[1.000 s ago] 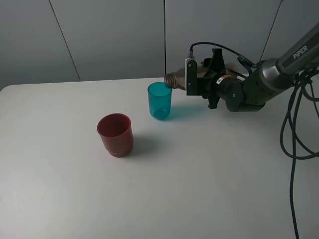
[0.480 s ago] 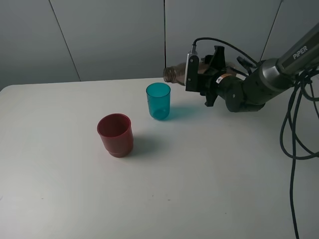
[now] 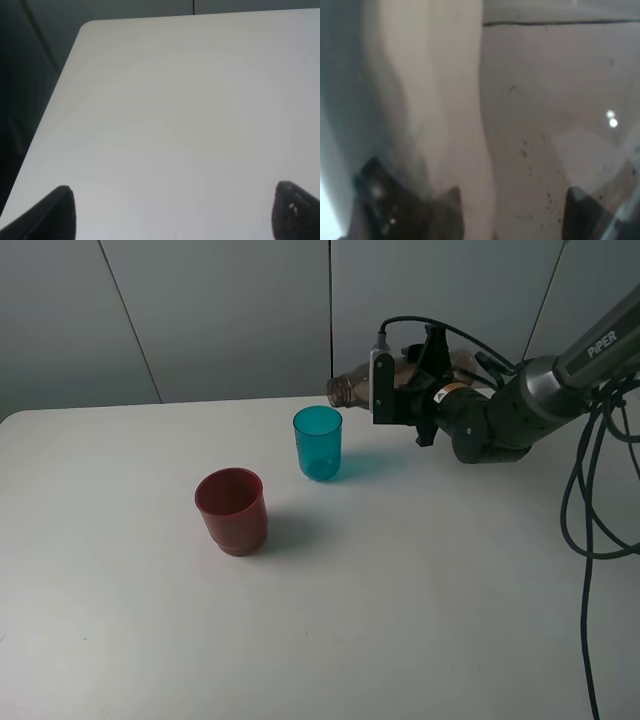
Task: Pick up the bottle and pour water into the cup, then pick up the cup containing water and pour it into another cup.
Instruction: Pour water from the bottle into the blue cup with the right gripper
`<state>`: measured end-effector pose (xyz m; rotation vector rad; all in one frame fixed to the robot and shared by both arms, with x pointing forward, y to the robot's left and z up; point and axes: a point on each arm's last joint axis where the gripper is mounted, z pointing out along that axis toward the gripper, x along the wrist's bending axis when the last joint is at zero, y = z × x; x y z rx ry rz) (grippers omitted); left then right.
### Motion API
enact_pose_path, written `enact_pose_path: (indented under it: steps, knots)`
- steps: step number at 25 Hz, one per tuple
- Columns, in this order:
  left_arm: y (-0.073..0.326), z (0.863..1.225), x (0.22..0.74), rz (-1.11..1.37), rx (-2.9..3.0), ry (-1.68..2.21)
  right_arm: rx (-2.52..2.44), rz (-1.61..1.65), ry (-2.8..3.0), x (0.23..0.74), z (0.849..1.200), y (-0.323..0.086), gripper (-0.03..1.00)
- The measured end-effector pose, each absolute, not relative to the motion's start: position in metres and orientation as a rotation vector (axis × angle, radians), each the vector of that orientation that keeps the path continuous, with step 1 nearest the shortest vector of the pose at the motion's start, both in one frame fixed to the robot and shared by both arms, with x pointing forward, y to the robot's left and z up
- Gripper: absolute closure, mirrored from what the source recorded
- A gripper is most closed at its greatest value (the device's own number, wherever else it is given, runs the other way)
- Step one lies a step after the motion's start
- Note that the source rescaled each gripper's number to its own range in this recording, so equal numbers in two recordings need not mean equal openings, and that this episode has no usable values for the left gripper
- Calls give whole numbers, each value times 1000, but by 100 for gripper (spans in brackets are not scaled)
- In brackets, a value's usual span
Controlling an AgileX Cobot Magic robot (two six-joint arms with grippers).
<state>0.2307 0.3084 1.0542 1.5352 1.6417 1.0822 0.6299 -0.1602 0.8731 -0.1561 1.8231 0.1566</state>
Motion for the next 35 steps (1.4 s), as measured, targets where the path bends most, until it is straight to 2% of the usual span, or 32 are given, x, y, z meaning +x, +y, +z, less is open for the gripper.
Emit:
enact_pose_path:
  steps: [35]
  knots:
    - [308,1054,231,1082,1535,1642,-356,74,1717,637,884,-152,96]
